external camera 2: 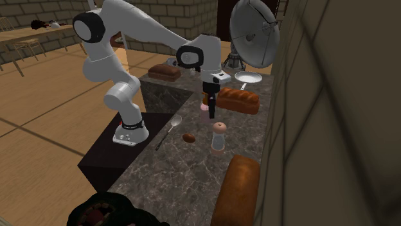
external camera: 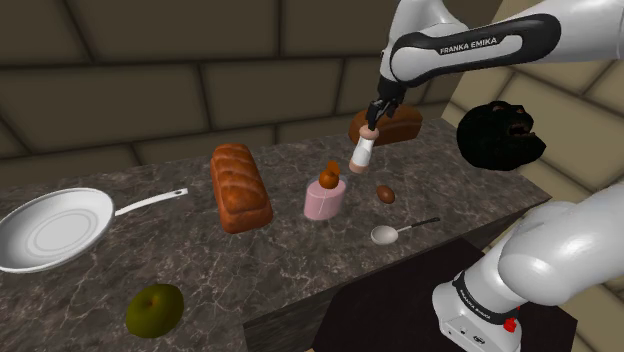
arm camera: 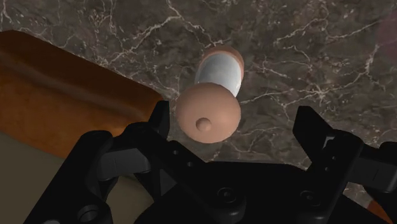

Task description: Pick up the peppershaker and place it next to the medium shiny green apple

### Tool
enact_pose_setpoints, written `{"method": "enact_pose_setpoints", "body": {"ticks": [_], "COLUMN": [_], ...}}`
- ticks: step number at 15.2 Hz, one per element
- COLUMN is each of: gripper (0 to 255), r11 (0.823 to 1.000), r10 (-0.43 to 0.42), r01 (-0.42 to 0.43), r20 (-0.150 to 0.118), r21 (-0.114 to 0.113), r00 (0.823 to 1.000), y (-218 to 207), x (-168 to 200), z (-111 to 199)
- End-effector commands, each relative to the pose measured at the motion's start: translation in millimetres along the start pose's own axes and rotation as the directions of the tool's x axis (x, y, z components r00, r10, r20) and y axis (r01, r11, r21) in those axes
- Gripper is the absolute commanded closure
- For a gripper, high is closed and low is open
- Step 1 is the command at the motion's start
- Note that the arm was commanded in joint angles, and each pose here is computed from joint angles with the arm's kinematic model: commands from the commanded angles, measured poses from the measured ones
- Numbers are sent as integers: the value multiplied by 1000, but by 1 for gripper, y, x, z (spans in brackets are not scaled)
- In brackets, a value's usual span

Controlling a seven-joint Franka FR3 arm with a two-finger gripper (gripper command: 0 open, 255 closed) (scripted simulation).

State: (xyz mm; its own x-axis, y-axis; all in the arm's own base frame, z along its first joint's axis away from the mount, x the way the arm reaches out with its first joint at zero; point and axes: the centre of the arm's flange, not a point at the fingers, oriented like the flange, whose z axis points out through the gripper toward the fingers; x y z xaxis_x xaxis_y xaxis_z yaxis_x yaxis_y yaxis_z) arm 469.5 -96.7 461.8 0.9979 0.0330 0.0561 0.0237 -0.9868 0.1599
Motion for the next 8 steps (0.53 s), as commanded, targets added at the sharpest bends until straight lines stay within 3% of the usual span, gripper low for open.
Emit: {"method": "enact_pose_setpoints", "body": {"ticks": [1,8], "gripper": [0,0], "r11": [1000,1000], "r10": [1,2], "r01": [-1,-2], "r20": [13,20], "r21": [-9,-13], "r00": [1000,1000], "y": [8,12], "x": [14,22], "z": [23,62]}}
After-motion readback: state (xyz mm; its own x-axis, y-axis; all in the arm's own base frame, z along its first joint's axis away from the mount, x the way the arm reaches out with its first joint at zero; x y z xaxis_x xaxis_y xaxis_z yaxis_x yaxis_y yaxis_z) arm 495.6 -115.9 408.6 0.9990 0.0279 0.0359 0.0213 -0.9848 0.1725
